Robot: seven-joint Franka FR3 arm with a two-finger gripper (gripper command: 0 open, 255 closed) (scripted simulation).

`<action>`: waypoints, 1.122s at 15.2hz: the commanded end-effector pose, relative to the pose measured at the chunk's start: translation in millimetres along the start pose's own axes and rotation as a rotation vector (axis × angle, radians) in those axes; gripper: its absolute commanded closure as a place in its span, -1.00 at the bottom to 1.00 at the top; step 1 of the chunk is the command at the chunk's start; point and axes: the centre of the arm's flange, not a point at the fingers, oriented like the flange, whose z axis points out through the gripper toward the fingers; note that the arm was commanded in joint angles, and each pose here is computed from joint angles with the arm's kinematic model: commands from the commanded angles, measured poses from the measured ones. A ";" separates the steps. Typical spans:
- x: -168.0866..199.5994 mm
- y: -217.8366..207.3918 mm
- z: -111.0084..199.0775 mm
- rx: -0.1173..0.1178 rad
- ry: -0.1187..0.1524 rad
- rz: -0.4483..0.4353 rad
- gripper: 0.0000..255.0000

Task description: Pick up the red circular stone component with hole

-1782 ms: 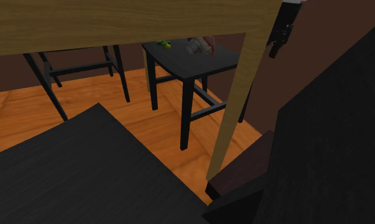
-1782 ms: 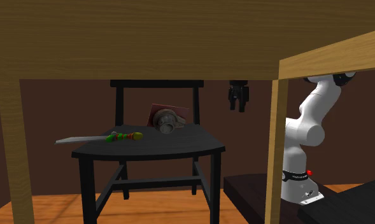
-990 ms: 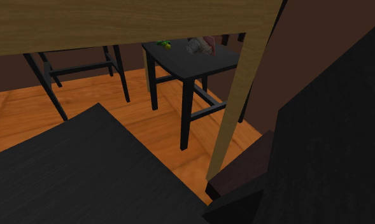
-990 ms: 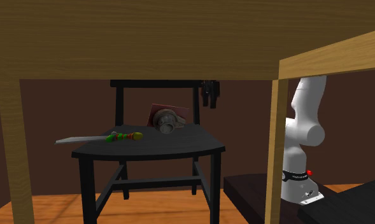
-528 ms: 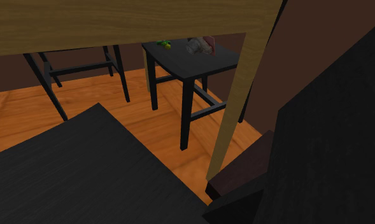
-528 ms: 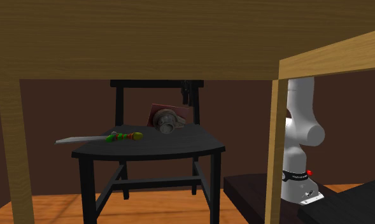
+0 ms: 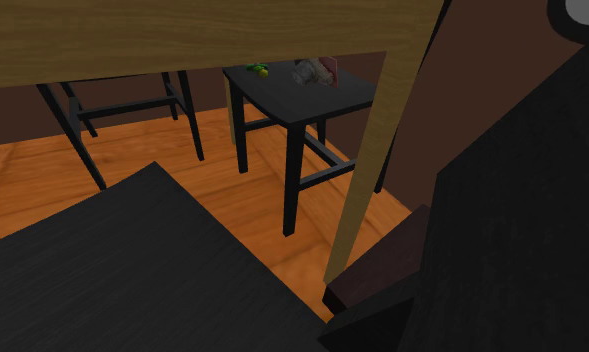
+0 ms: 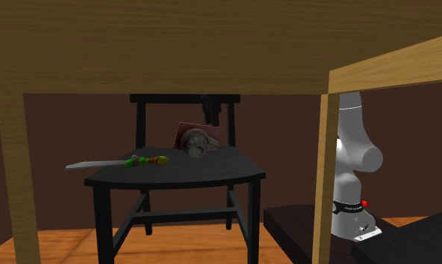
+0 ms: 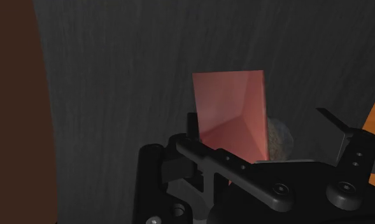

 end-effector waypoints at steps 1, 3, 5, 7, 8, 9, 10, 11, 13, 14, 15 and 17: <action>18.5 -11.3 6.9 0.011 0.092 -0.018 -1.00; 19.3 -11.5 17.4 0.011 0.092 -0.018 -1.00; 19.9 -11.7 25.7 0.011 0.092 -0.018 -1.00; 19.8 -11.7 25.4 0.011 0.092 -0.018 1.00; 20.0 -12.0 25.2 0.011 0.092 -0.018 1.00; 20.0 -11.9 25.3 0.011 0.092 -0.018 1.00; 20.2 -11.9 25.2 0.011 0.092 -0.018 1.00; 20.1 -11.8 25.1 0.011 0.092 -0.018 1.00; 19.9 -11.8 25.1 0.011 0.092 -0.018 1.00; 19.7 -11.6 25.3 0.011 0.092 -0.018 1.00; 20.1 -11.6 25.4 0.011 0.092 -0.018 1.00; 19.5 -11.6 20.5 0.011 0.092 -0.018 1.00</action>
